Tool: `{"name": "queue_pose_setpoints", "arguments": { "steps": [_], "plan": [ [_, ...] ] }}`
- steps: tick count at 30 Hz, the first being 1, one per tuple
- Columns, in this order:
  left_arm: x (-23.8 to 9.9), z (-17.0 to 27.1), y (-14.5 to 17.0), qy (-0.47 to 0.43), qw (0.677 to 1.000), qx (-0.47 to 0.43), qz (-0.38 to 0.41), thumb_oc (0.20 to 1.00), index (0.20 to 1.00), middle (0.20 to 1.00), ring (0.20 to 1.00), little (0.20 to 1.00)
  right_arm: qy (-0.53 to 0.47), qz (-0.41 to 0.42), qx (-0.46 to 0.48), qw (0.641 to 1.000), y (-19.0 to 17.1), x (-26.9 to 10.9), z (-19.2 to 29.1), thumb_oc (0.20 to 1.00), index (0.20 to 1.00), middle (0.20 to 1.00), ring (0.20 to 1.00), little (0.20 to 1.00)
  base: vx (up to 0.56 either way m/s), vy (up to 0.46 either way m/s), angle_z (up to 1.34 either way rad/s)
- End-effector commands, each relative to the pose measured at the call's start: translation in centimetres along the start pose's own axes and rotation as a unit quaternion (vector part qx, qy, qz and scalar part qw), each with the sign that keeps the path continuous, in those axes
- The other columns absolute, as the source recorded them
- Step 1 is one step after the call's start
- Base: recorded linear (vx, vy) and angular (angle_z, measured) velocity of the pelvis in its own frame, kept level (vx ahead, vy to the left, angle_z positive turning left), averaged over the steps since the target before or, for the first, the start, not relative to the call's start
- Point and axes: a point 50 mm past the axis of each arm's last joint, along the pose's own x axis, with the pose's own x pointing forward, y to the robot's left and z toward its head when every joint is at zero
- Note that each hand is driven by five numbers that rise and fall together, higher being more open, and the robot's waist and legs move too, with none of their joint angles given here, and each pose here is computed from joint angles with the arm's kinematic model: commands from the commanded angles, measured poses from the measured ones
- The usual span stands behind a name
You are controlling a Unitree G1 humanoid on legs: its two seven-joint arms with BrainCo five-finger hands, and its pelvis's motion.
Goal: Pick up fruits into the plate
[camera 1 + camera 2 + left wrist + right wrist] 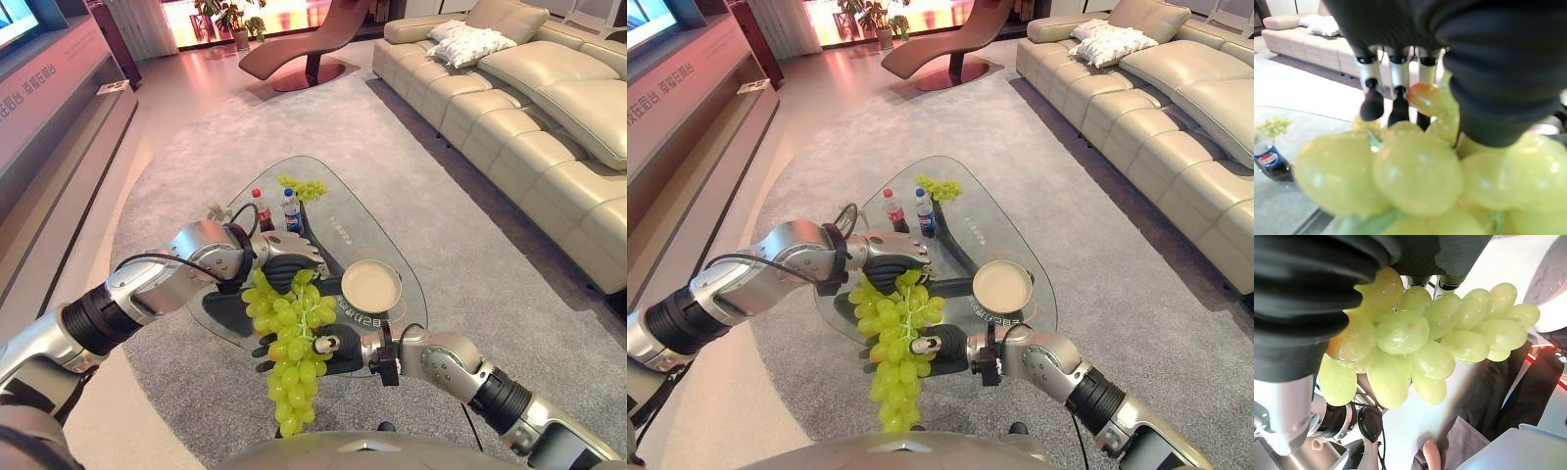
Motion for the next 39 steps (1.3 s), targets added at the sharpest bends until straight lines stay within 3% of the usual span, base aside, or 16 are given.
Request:
{"name": "queue_pose_setpoints", "arguments": {
  "steps": [1, 19, 20, 21, 22, 26, 28, 31, 32, 33, 34, 35, 36, 37, 39],
  "plan": [
    [-0.1, -0.5, 2.8, 0.018, 0.998, 0.036, 0.039, 0.2, 0.2, 0.2, 0.2, 0.2, -0.057, 0.132, -0.01, 0.99, 4.3, 3.6, 2.5, 0.2, 0.2, 0.2, 0.2, 0.2, 0.0, 0.0, 0.0],
    [0.0, -2.0, 1.1, 0.047, 0.997, -0.03, 0.061, 0.2, 0.2, 0.2, 0.2, 0.2, -0.1, 0.092, 0.021, 0.99, 3.2, 3.1, 2.0, 0.2, 0.2, 0.2, 0.2, 0.2, 0.0, 0.0, 0.0],
    [0.0, -2.2, 0.9, 0.05, 0.996, -0.043, 0.065, 0.304, 0.304, 0.304, 0.304, 0.304, -0.104, 0.087, 0.021, 0.991, 3.1, 3.0, 2.0, 0.2, 0.2, 0.2, 0.2, 0.2, 0.0, 0.0, 0.0],
    [-0.1, -2.4, 0.6, 0.055, 0.994, -0.061, 0.069, 0.533, 0.533, 0.533, 0.533, 0.533, -0.11, 0.078, 0.019, 0.991, 2.8, 2.8, 1.9, 0.2, 0.2, 0.2, 0.2, 0.2, 0.0, 0.0, 0.0],
    [-0.1, -2.9, -0.1, 0.064, 0.99, -0.092, 0.08, 1.0, 1.0, 1.0, 1.0, 1.0, -0.116, 0.058, 0.01, 0.991, 2.2, 2.3, 1.7, 0.2, 0.2, 0.2, 0.2, 0.2, 0.0, 0.0, 0.0],
    [-0.3, -4.8, -3.0, 0.099, 0.965, -0.213, 0.116, 1.0, 1.0, 1.0, 1.0, 1.0, -0.132, -0.034, -0.038, 0.99, 0.1, 0.2, 1.4, 0.2, 0.2, 0.2, 0.2, 0.2, 0.01, -0.009, 0.0],
    [-0.3, -6.3, -6.3, 0.134, 0.931, -0.312, 0.134, 1.0, 1.0, 1.0, 1.0, 1.0, -0.137, -0.104, -0.068, 0.983, -1.6, -2.0, 1.0, 0.2, 0.2, 0.2, 0.2, 0.2, 0.02, -0.037, 0.0],
    [-0.5, -7.1, -9.7, 0.167, 0.899, -0.379, 0.144, 1.0, 1.0, 1.0, 1.0, 1.0, -0.136, -0.155, -0.09, 0.974, -2.8, -4.0, 0.8, 0.2, 0.2, 0.2, 0.2, 0.2, 0.01, -0.014, 0.0],
    [-0.7, -7.8, -12.9, 0.205, 0.856, -0.453, 0.14, 1.0, 1.0, 1.0, 1.0, 1.0, -0.122, -0.219, -0.125, 0.96, -3.9, -5.8, 0.7, 0.2, 0.2, 0.2, 0.2, 0.2, 0.02, -0.036, -0.01],
    [-0.7, -7.8, -13.8, 0.211, 0.848, -0.466, 0.14, 1.0, 1.0, 1.0, 1.0, 1.0, -0.119, -0.229, -0.129, 0.958, -4.1, -6.2, 0.7, 0.2, 0.2, 0.2, 0.2, 0.2, 0.02, -0.056, -0.01],
    [-0.8, -7.6, -17.7, 0.243, 0.802, -0.531, 0.129, 1.0, 1.0, 1.0, 1.0, 1.0, -0.107, -0.279, -0.149, 0.943, -4.9, -8.1, 0.5, 0.2, 0.2, 0.2, 0.2, 0.2, 0.03, -0.068, -0.02],
    [-0.8, -6.7, -22.5, 0.293, 0.735, -0.601, 0.115, 1.0, 1.0, 1.0, 1.0, 1.0, -0.097, -0.32, -0.158, 0.929, -5.6, -9.9, 0.2, 0.2, 0.2, 0.2, 0.2, 0.2, 0.03, -0.067, -0.01],
    [-0.8, -6.7, -22.8, 0.299, 0.727, -0.608, 0.115, 1.0, 1.0, 1.0, 1.0, 1.0, -0.096, -0.323, -0.159, 0.928, -5.6, -10.0, 0.1, 0.2, 0.2, 0.2, 0.2, 0.2, 0.04, -0.081, 0.0],
    [-1.0, -5.4, -26.9, 0.341, 0.672, -0.651, 0.092, 1.0, 1.0, 1.0, 1.0, 1.0, -0.089, -0.354, -0.162, 0.917, -6.2, -11.1, -0.1, 0.2, 0.2, 0.2, 0.2, 0.2, 0.04, -0.074, 0.02],
    [-1.8, -3.1, -32.3, 0.408, 0.593, -0.692, 0.048, 1.0, 1.0, 1.0, 1.0, 1.0, -0.068, -0.404, -0.171, 0.896, -7.1, -12.6, -0.6, 0.2, 0.2, 0.2, 0.2, 0.2, 0.06, -0.109, 0.03]
  ]
}}
